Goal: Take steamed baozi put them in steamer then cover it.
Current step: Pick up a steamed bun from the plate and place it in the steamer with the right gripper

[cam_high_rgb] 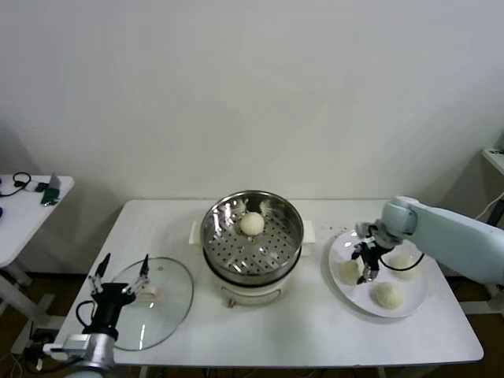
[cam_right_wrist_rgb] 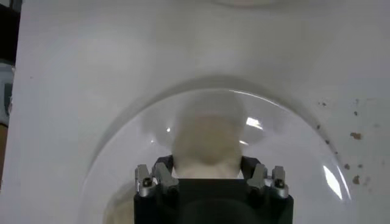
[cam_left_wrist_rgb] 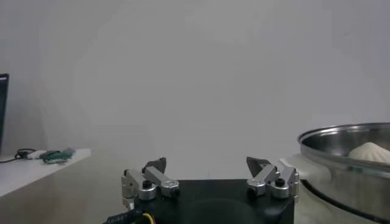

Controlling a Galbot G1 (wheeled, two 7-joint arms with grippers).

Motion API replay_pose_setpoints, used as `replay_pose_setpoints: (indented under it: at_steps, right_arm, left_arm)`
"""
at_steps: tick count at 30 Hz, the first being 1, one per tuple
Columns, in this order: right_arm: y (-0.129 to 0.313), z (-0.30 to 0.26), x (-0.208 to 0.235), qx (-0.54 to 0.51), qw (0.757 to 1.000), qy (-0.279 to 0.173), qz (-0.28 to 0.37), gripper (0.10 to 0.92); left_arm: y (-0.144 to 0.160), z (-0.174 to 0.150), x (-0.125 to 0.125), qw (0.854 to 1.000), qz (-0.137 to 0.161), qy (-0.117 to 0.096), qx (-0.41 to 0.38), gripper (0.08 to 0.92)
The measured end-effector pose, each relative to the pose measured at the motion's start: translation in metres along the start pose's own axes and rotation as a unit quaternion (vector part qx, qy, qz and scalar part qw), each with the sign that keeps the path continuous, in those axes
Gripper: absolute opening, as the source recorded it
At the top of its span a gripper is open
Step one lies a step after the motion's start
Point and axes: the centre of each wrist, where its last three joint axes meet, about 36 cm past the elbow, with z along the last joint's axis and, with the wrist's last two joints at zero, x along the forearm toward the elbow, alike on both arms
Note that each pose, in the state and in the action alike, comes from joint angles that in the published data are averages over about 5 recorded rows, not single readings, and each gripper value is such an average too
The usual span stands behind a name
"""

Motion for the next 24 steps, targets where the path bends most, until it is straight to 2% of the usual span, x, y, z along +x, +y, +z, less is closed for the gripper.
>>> replay_pose_setpoints:
  at_steps: [9,17,24]
  right_arm:
    - [-0.031,-0.029,0.092,0.006,0.999,-0.025,0.037,0.704]
    - [-0.048,-0.083,0.176,0.023,0.996,-0.049,0.069,0.704]
    - [-0.053,-0.147,0.213,0.038,0.993,-0.075,0.081,0.704]
  left_arm:
    - [-0.004,-0.001,-0.001,1.0,0.005,-0.003,0.004,0.823]
    - [-0.012,0.0,0.0,1.0,0.012,-0.002,0.008,0.823]
    - [-0.016,-0.001,0.0,1.0,0.018,-0.003,0.007,0.823]
